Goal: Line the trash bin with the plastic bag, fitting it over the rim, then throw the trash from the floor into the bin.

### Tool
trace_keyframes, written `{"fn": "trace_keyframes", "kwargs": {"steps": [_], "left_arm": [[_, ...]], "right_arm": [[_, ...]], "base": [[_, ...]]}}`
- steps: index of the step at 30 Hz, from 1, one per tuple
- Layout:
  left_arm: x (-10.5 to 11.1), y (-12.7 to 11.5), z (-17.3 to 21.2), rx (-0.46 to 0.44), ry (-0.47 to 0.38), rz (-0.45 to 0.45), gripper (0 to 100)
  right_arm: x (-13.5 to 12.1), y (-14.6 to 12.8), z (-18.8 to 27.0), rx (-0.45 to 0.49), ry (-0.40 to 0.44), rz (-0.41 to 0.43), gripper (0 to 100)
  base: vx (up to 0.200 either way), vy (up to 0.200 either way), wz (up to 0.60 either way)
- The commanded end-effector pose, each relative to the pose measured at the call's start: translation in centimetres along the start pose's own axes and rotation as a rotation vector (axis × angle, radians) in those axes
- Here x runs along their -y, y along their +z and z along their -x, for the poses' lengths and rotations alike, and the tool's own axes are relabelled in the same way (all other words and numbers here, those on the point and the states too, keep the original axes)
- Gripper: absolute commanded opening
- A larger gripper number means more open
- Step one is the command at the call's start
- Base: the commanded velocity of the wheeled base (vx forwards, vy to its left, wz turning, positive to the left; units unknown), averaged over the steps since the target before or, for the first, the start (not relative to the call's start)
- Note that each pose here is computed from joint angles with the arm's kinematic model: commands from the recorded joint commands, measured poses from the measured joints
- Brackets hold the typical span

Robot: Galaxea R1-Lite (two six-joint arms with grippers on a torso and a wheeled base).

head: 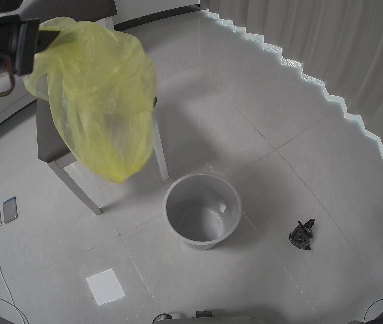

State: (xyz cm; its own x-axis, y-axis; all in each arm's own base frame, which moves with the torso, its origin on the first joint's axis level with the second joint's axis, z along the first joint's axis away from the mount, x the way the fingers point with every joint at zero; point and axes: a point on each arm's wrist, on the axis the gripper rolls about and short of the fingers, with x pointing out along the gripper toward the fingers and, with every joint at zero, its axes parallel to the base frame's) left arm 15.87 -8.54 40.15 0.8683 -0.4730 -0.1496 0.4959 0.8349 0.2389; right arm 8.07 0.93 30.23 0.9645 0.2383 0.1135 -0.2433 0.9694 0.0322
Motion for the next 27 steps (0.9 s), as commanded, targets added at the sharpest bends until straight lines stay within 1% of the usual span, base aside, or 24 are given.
{"fn": "trace_keyframes", "kwargs": {"steps": [1,5,8,12,15,17,22,25,27], "left_arm": [[1.7,1.3,5.1,0.053,-0.121,-0.149,0],[2.4,1.0,4.4,0.021,-0.171,-0.22,0],[3.0,1.0,3.2,0.008,-0.204,-0.24,0],[3.9,1.2,2.1,0.011,-0.244,-0.246,0],[4.4,1.4,2.0,0.022,-0.27,-0.247,0],[4.8,1.7,1.8,0.033,-0.283,-0.246,0],[5.0,2.2,1.3,0.048,-0.246,-0.244,0],[5.4,2.4,1.4,0.062,-0.267,-0.246,0],[5.5,2.5,1.1,0.058,-0.263,-0.242,0]], "right_arm": [[0.3,0.1,-8.4,-0.129,0.072,-0.012,100],[0.2,-0.4,-10.7,-0.167,0.092,-0.018,100],[0.2,-0.8,-11.8,-0.189,0.102,-0.024,100],[0.1,-0.9,-12.9,-0.201,0.118,-0.037,100],[-0.4,-1.1,-13.4,-0.216,0.165,-0.06,100],[-1.1,-1.6,-13.7,-0.242,0.209,-0.098,100],[-3.4,-2.9,-13.2,-0.309,0.306,-0.187,100],[-4.4,-3.2,-13.1,-0.328,0.346,-0.205,100],[-4.8,-3.2,-13.0,-0.332,0.363,-0.213,100]], "base": [[0.0,0.0,0.0],[0.0,0.0,0.0],[0.0,0.0,0.0],[0.0,0.0,0.0],[0.0,0.0,0.0],[0.0,0.0,0.0],[0.0,0.0,0.0],[0.0,0.0,0.0],[0.0,0.0,0.0]]}}
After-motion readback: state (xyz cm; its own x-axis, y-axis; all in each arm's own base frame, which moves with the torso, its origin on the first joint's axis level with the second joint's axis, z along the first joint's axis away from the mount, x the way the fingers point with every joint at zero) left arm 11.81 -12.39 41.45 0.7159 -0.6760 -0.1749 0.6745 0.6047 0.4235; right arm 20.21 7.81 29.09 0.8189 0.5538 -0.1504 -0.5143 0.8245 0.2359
